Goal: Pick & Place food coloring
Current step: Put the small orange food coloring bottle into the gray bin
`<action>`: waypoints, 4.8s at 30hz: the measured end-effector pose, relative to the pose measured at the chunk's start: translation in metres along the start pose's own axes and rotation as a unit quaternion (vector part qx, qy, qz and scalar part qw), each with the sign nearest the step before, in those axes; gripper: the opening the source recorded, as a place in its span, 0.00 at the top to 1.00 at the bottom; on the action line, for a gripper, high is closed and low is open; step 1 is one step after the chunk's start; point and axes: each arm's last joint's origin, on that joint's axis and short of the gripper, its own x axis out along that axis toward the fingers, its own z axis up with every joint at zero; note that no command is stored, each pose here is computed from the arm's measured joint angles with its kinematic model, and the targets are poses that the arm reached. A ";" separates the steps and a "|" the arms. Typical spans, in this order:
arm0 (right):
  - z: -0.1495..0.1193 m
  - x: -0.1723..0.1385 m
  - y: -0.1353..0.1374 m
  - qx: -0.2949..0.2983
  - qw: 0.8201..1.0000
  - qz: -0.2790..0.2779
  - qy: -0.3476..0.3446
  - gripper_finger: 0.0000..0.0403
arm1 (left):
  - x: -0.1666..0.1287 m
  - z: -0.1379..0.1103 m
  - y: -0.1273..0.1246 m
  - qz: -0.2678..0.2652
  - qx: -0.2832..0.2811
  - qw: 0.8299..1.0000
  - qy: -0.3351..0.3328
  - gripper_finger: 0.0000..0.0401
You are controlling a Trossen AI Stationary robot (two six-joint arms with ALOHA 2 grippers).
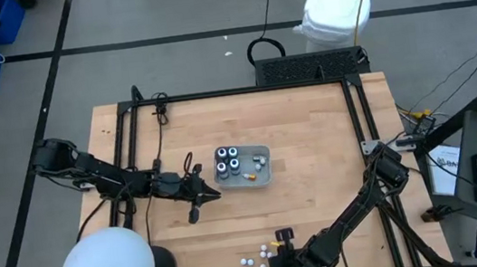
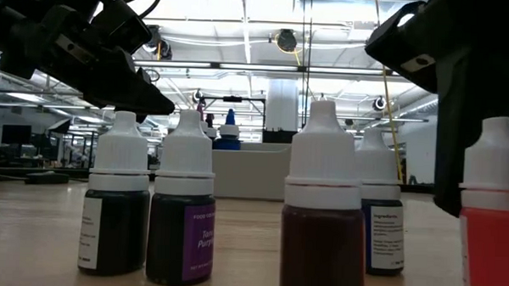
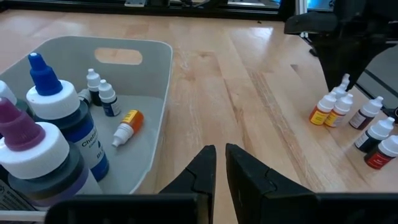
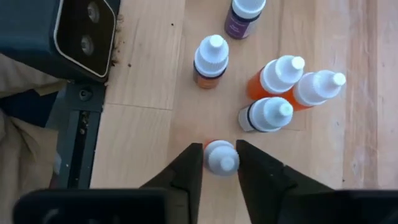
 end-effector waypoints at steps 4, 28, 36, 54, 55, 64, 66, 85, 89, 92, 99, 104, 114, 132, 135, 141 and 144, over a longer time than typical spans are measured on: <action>0.000 0.000 0.000 -0.004 1.000 0.000 -0.001 0.87 | 0.000 0.000 0.000 0.000 0.000 1.000 0.000 0.90; 0.054 -0.130 -0.130 -0.058 0.974 -0.202 -0.088 0.86 | 0.000 0.000 0.003 0.044 0.011 0.999 -0.005 0.90; 0.059 -0.087 -0.199 -0.068 0.980 -0.171 -0.074 0.86 | 0.000 0.000 0.003 0.048 0.013 0.999 -0.006 0.90; 0.025 -0.033 -0.263 -0.048 0.990 -0.093 -0.095 0.86 | 0.000 0.000 0.003 0.052 0.136 0.989 0.000 0.90; 0.023 -0.031 -0.263 -0.049 0.989 -0.095 -0.099 0.86 | 0.000 0.000 0.003 0.052 0.144 0.988 0.001 0.90; 0.021 -0.020 -0.267 -0.051 0.991 -0.084 -0.095 0.86 | 0.000 0.001 0.003 0.059 0.186 0.981 -0.001 0.90; 0.020 -0.015 -0.269 -0.049 0.992 -0.076 -0.093 0.86 | 0.000 0.001 0.004 0.069 0.189 0.980 0.000 0.90; 0.018 -0.010 -0.287 -0.008 0.995 -0.051 -0.088 0.86 | -0.001 0.001 0.005 0.095 0.176 0.980 0.001 0.90; 0.018 -0.010 -0.289 -0.004 0.995 -0.051 -0.091 0.86 | -0.001 0.001 0.005 0.095 0.176 0.980 0.001 0.90; 0.018 -0.010 -0.293 0.003 0.994 -0.045 -0.095 0.86 | -0.001 0.001 0.005 0.095 0.176 0.980 0.001 0.90; 0.020 -0.010 -0.296 0.007 0.993 -0.047 -0.107 0.86 | -0.001 0.001 0.005 0.095 0.177 0.980 0.001 0.90; 0.020 -0.009 -0.296 0.014 0.992 -0.048 -0.118 0.86 | -0.001 0.001 0.005 0.095 0.177 0.980 0.001 0.90; 0.013 -0.005 -0.296 0.025 0.993 -0.047 -0.108 0.86 | -0.001 0.001 0.005 0.095 0.177 0.980 0.001 0.90; 0.012 -0.004 -0.297 0.029 0.992 -0.032 -0.116 0.86 | -0.001 0.002 0.005 0.096 0.176 0.980 0.001 0.90; 0.013 0.004 -0.297 0.031 0.991 -0.033 -0.123 0.86 | -0.001 0.002 0.005 0.096 0.176 0.980 0.001 0.90; 0.007 0.014 -0.303 0.042 0.993 -0.037 -0.100 0.86 | -0.001 0.001 0.005 0.095 0.187 0.978 0.002 0.90; 0.007 0.016 -0.304 0.043 0.993 -0.038 -0.100 0.86 | -0.001 0.001 0.005 0.095 0.187 0.978 0.002 0.90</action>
